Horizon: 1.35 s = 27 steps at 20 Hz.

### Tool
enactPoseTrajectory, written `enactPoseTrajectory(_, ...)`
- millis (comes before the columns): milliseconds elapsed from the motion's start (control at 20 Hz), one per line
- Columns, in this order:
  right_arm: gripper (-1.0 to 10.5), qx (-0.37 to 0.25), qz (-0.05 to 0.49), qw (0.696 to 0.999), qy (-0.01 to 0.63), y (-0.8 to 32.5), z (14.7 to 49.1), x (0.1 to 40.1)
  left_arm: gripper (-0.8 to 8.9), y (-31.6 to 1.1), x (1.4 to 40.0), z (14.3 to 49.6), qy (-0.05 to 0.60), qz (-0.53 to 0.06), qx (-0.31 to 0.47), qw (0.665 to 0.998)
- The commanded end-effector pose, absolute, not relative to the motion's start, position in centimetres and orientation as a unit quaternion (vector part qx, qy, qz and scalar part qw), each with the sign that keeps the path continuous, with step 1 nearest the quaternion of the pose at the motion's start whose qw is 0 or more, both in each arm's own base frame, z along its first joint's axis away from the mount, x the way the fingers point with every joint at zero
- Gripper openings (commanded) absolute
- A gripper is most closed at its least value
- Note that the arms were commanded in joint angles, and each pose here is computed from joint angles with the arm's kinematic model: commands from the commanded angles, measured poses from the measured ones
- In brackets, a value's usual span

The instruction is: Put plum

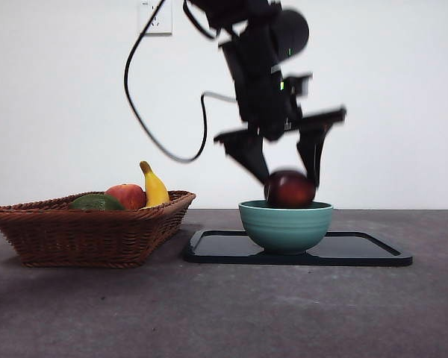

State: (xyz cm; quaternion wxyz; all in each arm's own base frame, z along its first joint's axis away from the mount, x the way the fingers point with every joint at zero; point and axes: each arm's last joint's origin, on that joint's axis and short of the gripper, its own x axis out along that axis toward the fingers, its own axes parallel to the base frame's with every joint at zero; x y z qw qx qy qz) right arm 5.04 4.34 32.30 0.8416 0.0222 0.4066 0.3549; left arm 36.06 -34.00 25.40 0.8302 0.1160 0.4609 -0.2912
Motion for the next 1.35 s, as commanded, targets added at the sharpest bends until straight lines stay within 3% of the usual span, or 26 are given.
enactPoseTrajectory(50,1.6,0.023,0.356,0.843,0.403,4.4,32.4,5.1,2.4,-34.0,36.3,28.3,0.432,-0.298,0.109,0.844)
enactPoseTrajectory(200,1.6,0.019,0.358,0.843,0.4,4.4,32.5,5.1,2.4,-31.3,35.6,33.8,0.392,-0.275,0.103,0.872)
enactPoseTrajectory(600,1.6,0.013,0.361,0.844,0.397,4.4,32.5,5.1,2.39,-21.9,33.9,42.2,0.349,-0.18,0.081,0.916)
enactPoseTrajectory(1100,1.6,0.001,0.368,0.845,0.388,4.4,32.5,5.1,2.17,-13.4,28.7,47.7,0.342,-0.107,0.071,0.931)
enactPoseTrajectory(1350,1.6,-0.008,0.372,0.845,0.384,4.4,32.5,5.1,2.15,-11.6,25.6,47.1,0.341,-0.101,0.065,0.932)
